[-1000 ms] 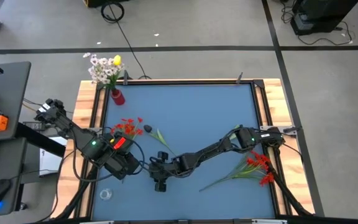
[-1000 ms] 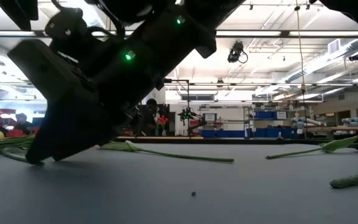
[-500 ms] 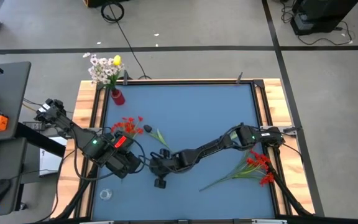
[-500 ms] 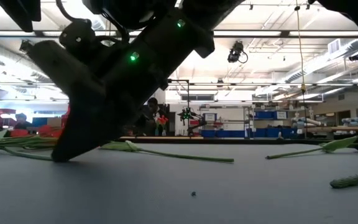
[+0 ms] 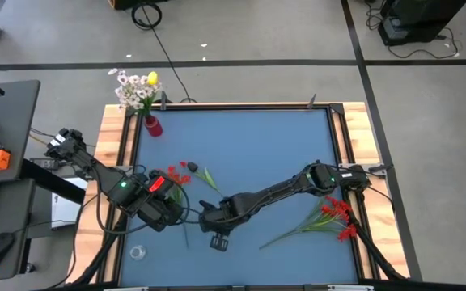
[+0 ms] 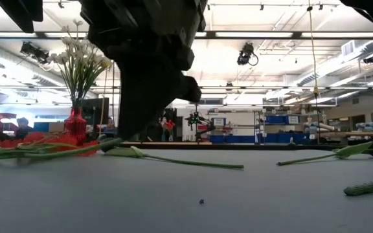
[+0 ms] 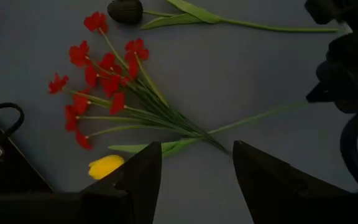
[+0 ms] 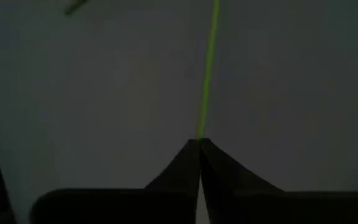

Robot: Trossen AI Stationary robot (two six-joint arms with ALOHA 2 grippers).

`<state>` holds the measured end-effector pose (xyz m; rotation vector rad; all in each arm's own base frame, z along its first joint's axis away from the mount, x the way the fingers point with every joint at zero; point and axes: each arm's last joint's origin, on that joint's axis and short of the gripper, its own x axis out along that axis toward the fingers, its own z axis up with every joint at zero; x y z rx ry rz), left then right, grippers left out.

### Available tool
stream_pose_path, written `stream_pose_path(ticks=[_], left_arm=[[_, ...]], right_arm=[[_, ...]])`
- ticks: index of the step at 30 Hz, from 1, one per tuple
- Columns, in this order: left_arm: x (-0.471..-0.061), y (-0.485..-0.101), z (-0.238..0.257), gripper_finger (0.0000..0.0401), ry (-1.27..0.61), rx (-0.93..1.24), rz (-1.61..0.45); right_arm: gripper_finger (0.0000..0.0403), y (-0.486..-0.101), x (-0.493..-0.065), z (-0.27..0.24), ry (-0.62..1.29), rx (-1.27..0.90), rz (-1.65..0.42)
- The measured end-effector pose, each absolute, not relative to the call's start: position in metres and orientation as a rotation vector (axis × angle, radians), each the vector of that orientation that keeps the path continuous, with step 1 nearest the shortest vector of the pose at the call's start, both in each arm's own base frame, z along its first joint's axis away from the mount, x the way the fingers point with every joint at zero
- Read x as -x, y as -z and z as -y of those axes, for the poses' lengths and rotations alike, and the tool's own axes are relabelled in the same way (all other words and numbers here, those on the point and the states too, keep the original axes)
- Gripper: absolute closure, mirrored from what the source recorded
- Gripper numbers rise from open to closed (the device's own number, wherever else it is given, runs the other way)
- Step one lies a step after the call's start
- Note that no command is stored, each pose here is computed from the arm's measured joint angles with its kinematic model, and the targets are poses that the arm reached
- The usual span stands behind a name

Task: Sort flowers into vase by color
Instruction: Put the yellow tulip into the red vase

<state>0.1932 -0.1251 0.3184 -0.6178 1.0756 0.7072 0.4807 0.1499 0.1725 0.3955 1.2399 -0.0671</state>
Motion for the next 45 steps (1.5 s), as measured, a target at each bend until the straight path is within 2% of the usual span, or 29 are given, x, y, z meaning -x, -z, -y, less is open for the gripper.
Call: stream_pose_path(ticks=[10, 15, 21, 25, 30, 34, 37, 40, 45], left_arm=[[-0.194, -0.319, 0.126, 0.0198, -0.698, 0.627, -1.069], [-0.194, -0.319, 0.126, 0.0198, -0.700, 0.625, -1.071], [-0.194, -0.319, 0.126, 0.0198, -0.696, 0.630, -1.078], [-0.194, -0.319, 0.126, 0.0198, -0.696, 0.630, -1.079], [-0.194, -0.319, 0.126, 0.0198, -0.696, 0.626, -1.081], [-0.193, -0.319, 0.126, 0.0198, -0.692, 0.616, -1.086], [-0.193, -0.319, 0.126, 0.0198, -0.690, 0.605, -1.091], [-0.193, -0.318, 0.125, 0.0198, -0.691, 0.602, -1.094], [-0.189, -0.322, 0.123, 0.0198, -0.686, 0.610, -1.090]], right_arm=[[0.0220, -0.165, -0.486, -0.143, 0.123, -0.413, -1.181], [0.0200, -0.149, -0.509, -0.149, 0.049, -0.374, -0.994], [0.0222, -0.130, -0.519, -0.148, 0.093, -0.275, -0.906], [0.0248, -0.119, -0.519, -0.146, 0.091, -0.219, -0.928], [0.0302, -0.114, -0.516, -0.144, 0.095, -0.221, -0.983], [0.0362, -0.113, -0.516, -0.142, 0.093, -0.211, -1.001], [0.0393, -0.112, -0.516, -0.138, 0.075, -0.232, -1.019], [0.0395, -0.112, -0.516, -0.136, 0.089, -0.314, -1.039], [0.0398, -0.128, -0.517, -0.121, 0.071, -0.589, -1.071]])
